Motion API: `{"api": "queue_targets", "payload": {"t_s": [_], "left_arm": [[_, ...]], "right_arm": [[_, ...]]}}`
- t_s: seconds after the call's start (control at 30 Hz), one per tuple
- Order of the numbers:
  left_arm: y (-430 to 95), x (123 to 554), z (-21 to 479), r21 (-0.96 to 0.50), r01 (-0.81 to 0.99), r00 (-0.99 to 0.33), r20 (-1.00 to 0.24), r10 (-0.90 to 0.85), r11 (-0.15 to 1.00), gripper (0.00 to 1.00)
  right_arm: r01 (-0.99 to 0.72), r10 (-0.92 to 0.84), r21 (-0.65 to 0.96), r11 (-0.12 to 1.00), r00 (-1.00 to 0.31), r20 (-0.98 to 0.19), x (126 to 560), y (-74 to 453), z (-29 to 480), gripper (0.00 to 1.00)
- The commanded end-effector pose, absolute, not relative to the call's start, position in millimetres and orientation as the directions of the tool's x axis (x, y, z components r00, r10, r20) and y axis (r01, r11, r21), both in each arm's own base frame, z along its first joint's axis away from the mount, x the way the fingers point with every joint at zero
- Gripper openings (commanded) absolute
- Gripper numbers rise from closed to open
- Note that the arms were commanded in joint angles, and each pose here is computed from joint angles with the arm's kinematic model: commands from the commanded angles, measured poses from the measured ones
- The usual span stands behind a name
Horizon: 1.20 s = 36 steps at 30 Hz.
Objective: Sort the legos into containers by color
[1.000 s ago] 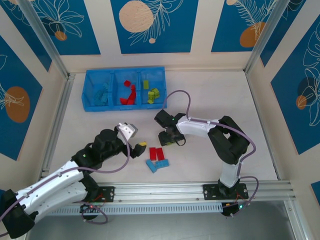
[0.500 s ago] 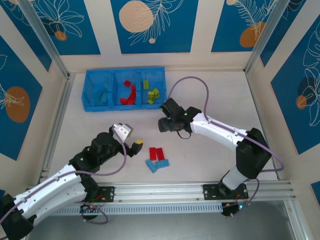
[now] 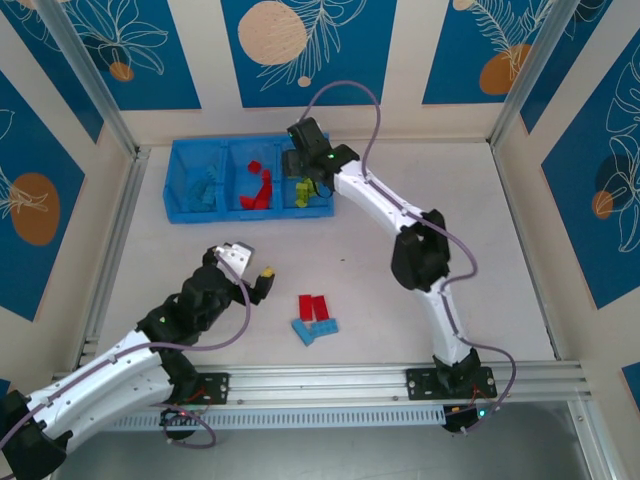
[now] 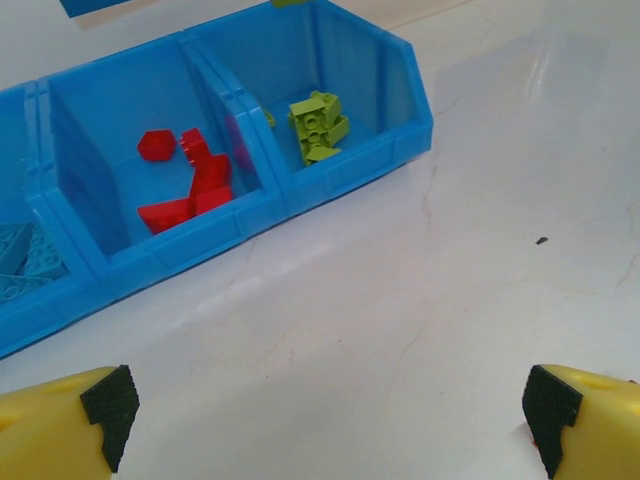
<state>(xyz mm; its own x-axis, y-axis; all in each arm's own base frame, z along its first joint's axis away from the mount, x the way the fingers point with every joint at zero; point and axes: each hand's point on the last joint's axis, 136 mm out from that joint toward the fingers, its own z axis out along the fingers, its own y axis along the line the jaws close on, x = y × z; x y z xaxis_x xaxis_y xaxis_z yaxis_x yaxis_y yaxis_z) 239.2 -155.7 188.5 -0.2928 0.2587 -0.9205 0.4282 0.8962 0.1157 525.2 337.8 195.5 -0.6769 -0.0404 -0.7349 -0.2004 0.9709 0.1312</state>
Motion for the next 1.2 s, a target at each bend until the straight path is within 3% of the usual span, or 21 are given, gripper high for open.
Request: {"api": "queue_targets", "payload": {"t_s": [0.0,0.1,0.33,0.57,0.73,0.97,1.17], "left_arm": [[-151.9,241.7,188.1,0.121,0.400,-0.301,-0.919,0.255,0.909,1.00],[-153.0,242.0,187.7,0.121,0.403,-0.305,-0.917,0.257,0.907,1.00],[-153.4,242.4,185.4,0.123,0.404,-0.302,-0.917,0.259,0.906,1.00],[-153.0,245.7,181.7,0.138,0.392,-0.308,-0.912,0.272,0.909,1.00],[-173.0,240.3,181.4,0.063,0.466,-0.398,-0.876,0.272,0.883,1.00],[-225.7,213.9,147.3,-0.289,0.480,-0.722,-0.666,0.186,0.829,1.00],[-256.7,190.5,90.0,-0.339,0.415,-0.878,-0.392,0.274,0.845,0.95]], "right_arm": [[-0.248,-0.129,0.067,0.966,-0.696,-0.706,531.2,338.4,193.7,0.80],[-0.285,-0.153,0.059,0.957,-0.667,-0.729,534.6,343.2,209.6,0.91],[-0.339,-0.162,0.080,0.937,-0.627,-0.762,501.1,336.7,270.8,0.91],[-0.452,-0.210,0.140,0.881,-0.638,-0.741,392.2,315.5,302.7,0.92],[-0.501,-0.236,0.181,0.846,-0.657,-0.716,299.8,284.5,284.0,0.92],[-0.392,-0.104,0.332,0.858,-0.765,-0.635,213.8,225.5,227.4,0.92],[-0.271,-0.029,0.370,0.889,-0.838,-0.545,185.1,194.1,184.3,0.93]]}}
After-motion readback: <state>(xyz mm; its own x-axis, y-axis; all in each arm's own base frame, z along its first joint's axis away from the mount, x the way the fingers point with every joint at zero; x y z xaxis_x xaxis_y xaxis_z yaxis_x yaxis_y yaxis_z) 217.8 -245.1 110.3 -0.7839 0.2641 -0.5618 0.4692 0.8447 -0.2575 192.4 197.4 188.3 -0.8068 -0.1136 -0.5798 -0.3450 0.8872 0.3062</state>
